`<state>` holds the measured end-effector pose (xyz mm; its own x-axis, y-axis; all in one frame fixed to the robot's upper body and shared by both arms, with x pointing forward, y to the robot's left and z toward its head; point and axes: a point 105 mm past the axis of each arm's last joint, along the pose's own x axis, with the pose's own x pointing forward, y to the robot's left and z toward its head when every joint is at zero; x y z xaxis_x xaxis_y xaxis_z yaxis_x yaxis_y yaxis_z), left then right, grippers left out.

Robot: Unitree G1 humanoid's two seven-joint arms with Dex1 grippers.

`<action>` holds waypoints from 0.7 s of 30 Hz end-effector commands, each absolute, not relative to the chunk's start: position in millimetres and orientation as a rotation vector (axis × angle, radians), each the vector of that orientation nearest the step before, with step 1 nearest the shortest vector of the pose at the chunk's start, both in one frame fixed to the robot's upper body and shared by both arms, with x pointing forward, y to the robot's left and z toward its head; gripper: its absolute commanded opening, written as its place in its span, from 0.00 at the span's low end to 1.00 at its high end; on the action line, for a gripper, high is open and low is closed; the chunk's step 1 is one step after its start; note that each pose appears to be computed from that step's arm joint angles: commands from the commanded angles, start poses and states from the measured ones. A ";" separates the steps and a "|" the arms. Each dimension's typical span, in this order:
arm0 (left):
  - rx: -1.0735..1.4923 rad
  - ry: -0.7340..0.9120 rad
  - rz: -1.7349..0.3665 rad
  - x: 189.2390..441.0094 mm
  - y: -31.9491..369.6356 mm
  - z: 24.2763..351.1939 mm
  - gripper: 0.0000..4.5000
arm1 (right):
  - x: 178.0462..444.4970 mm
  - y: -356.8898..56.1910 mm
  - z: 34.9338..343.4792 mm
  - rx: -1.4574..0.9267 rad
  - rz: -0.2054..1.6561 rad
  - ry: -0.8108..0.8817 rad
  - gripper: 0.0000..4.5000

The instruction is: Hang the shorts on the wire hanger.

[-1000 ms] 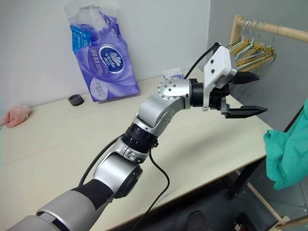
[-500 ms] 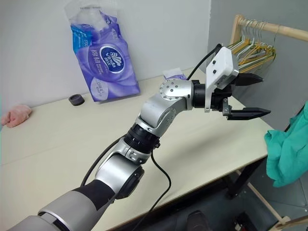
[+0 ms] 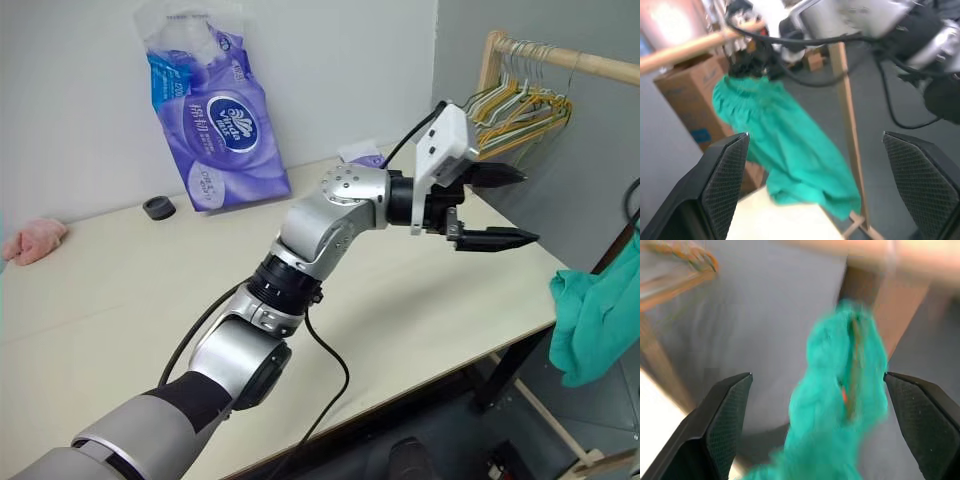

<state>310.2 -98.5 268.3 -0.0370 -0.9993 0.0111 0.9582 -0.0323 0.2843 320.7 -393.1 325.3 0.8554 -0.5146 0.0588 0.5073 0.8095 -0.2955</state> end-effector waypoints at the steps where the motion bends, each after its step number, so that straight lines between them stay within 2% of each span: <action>1: 0.209 -0.219 -1.445 332.3 -68.9 260.5 1.00 | 311.9 -335.8 364.1 -0.518 -0.397 -0.285 1.00; 4: 0.270 -0.160 -1.217 360.4 -32.0 232.9 1.00 | 322.2 -284.0 327.3 -0.604 -0.165 -0.284 1.00; 6: 0.241 -0.070 -1.001 382.0 5.4 210.4 1.00 | 327.3 -244.5 293.5 -0.540 0.019 -0.267 1.00; 10: 0.316 0.004 -0.534 398.3 96.9 169.9 1.00 | 327.9 -171.4 230.0 -0.450 0.349 -0.239 1.00; 13: 0.277 0.014 -0.277 388.5 146.0 155.5 1.00 | 328.4 -139.8 195.5 -0.331 0.504 -0.182 1.00; 18: 0.207 0.070 0.169 344.9 229.0 114.3 1.00 | 345.7 -97.6 145.6 -0.203 0.564 -0.113 1.00; 21: 0.152 0.127 0.315 320.6 254.1 90.3 1.00 | 354.9 -85.4 131.3 -0.158 0.563 -0.093 1.00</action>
